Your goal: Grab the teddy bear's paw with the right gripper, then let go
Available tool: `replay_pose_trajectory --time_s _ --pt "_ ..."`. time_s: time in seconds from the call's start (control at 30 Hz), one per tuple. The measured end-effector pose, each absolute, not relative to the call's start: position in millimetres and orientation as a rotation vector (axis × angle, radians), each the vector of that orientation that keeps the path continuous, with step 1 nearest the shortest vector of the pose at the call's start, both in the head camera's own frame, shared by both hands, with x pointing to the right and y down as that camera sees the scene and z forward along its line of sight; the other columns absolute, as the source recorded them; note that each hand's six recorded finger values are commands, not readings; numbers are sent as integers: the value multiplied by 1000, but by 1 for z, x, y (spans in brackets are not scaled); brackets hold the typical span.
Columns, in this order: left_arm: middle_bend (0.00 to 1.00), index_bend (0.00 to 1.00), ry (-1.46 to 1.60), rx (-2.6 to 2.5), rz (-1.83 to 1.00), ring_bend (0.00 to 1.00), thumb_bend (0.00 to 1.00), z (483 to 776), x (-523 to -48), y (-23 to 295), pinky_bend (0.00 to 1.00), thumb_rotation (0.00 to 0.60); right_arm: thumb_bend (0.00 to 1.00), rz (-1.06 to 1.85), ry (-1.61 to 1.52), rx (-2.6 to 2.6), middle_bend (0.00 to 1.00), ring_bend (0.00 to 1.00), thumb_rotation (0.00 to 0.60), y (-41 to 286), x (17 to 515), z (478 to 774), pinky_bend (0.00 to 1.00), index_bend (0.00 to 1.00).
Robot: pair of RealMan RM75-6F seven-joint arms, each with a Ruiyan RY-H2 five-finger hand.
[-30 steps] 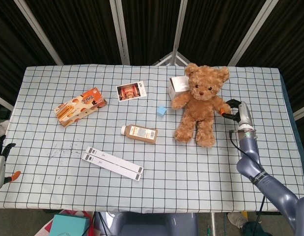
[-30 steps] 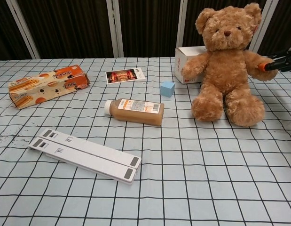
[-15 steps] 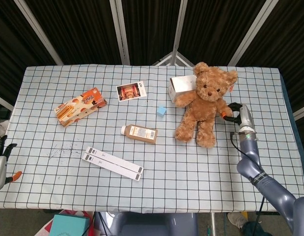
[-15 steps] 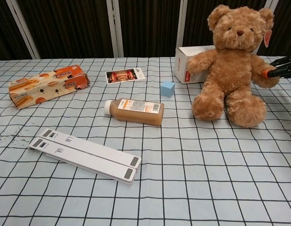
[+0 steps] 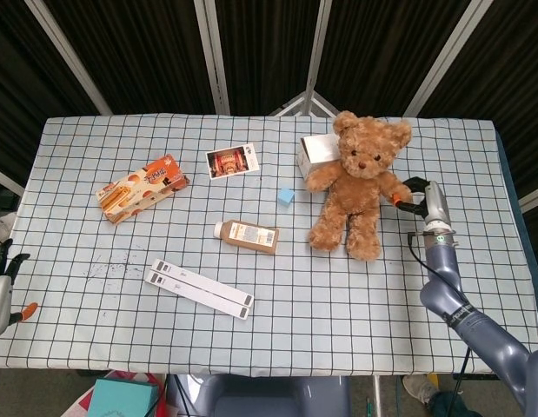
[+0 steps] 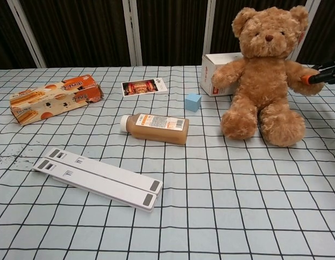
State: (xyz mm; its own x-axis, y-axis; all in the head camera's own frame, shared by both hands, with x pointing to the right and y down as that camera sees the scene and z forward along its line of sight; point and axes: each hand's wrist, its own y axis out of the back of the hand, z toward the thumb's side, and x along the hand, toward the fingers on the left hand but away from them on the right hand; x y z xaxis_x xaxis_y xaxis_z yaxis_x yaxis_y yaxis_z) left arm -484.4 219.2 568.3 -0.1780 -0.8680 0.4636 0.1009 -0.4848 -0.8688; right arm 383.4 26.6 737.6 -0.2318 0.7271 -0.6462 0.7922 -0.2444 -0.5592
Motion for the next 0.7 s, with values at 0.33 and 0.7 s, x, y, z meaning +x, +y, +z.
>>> replay_pose_trajectory --time_s 0.33,0.7 --pt "0 194 930 -1373 -1750 0 244 569 -484 219 30 600 416 -1477 1890 1945 520 310 600 21 376 731 0 524" --pt "0 193 929 -1379 -1749 0 244 569 -484 219 30 600 352 -1517 1776 2003 161 0 600 28 382 728 0 22"
